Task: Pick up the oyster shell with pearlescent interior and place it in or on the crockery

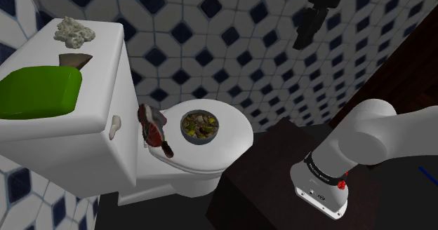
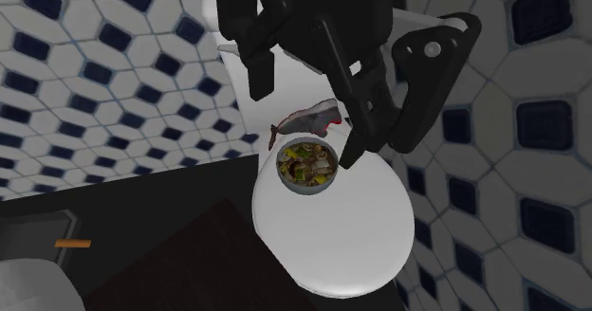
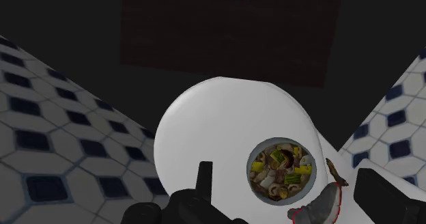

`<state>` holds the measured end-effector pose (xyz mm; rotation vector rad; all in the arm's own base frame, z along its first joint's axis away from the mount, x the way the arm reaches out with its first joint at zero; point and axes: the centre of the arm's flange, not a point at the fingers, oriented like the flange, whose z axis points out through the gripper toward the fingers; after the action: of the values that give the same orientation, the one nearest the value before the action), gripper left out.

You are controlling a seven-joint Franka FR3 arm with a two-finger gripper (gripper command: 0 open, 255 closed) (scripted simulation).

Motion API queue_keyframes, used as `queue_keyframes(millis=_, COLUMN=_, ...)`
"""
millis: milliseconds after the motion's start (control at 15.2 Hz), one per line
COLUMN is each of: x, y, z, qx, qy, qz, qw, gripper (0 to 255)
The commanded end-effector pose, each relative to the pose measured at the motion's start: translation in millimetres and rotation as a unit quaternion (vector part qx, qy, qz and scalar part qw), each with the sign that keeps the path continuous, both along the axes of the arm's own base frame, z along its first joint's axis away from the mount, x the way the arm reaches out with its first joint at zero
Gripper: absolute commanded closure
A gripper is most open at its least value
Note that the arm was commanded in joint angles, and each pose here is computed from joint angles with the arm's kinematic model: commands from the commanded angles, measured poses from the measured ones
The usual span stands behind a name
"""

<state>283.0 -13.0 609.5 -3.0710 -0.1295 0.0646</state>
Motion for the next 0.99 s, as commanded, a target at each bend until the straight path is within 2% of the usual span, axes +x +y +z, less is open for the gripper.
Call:
queue_keyframes(millis=0, x=0, y=0, z=0, qx=0.0, qy=0.0, qz=0.0, qw=1.0, gripper=0)
queue_keyframes(millis=462, x=15, y=52, z=-73, qx=-0.003, qy=-0.034, qz=0.029, qw=0.999, gripper=0)
queue_keyframes(millis=924, x=32, y=104, z=-145, qx=-0.006, qy=-0.068, qz=0.057, qw=0.9961, gripper=0)
